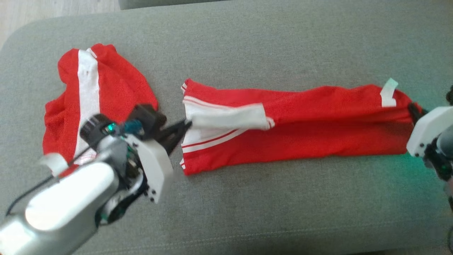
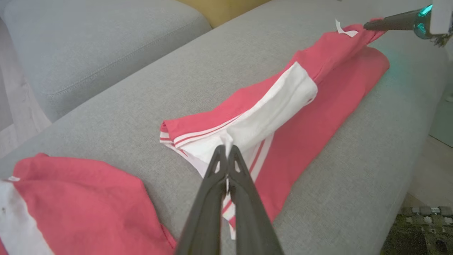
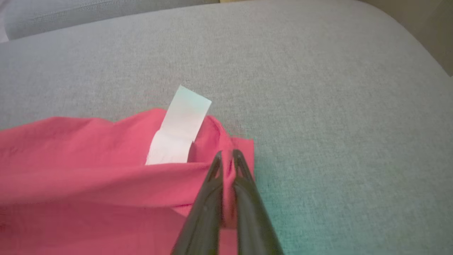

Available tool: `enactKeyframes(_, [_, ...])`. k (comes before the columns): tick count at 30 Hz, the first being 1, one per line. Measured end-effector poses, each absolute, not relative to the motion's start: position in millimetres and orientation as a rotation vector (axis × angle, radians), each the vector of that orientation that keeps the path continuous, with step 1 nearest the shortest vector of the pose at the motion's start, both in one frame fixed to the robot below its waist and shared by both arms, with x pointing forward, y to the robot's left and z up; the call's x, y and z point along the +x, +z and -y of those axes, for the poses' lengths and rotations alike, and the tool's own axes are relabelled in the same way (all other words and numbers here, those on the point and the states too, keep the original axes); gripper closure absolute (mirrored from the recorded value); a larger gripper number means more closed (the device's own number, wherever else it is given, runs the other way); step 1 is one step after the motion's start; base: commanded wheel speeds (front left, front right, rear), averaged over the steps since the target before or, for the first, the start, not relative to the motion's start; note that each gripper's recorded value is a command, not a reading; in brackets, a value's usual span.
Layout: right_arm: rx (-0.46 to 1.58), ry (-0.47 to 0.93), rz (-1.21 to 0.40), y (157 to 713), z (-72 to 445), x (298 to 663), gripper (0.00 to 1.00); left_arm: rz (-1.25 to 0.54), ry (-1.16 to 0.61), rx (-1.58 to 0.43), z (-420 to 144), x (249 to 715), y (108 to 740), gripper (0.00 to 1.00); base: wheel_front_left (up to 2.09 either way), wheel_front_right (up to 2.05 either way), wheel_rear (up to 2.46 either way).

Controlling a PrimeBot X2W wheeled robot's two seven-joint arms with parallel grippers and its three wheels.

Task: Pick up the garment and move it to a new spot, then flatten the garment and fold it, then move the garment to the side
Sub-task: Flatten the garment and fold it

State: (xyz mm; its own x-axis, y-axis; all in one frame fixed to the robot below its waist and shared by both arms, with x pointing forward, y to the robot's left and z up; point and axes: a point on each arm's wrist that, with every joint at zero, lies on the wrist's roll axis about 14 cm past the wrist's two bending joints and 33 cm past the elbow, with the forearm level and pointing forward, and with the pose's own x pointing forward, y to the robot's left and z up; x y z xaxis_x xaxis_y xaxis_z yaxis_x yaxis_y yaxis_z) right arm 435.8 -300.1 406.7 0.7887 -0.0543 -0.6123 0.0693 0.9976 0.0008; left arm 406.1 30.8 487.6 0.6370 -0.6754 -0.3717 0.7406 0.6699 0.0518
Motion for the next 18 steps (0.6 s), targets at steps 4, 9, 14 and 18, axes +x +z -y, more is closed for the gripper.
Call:
enactKeyframes(4, [0.021,-0.057,-0.73,401,304,420,1.0,-0.378,-0.839,0.207,-27,390,480,1.0,0.0,0.0,0.0])
enactKeyframes(9, [0.029,-0.037,-0.802,399,304,407,1.0,-0.409,-0.853,0.224,-25,380,471,1.0,0.0,0.0,0.0])
enactKeyframes(14, [0.026,-0.013,-0.849,393,300,395,0.61,-0.436,-0.862,0.245,-24,376,458,1.0,0.0,0.0,0.0])
enactKeyframes(18, [0.034,-0.017,-0.842,395,301,395,0.0,-0.427,-0.857,0.232,-21,378,456,0.14,0.0,0.0,0.0])
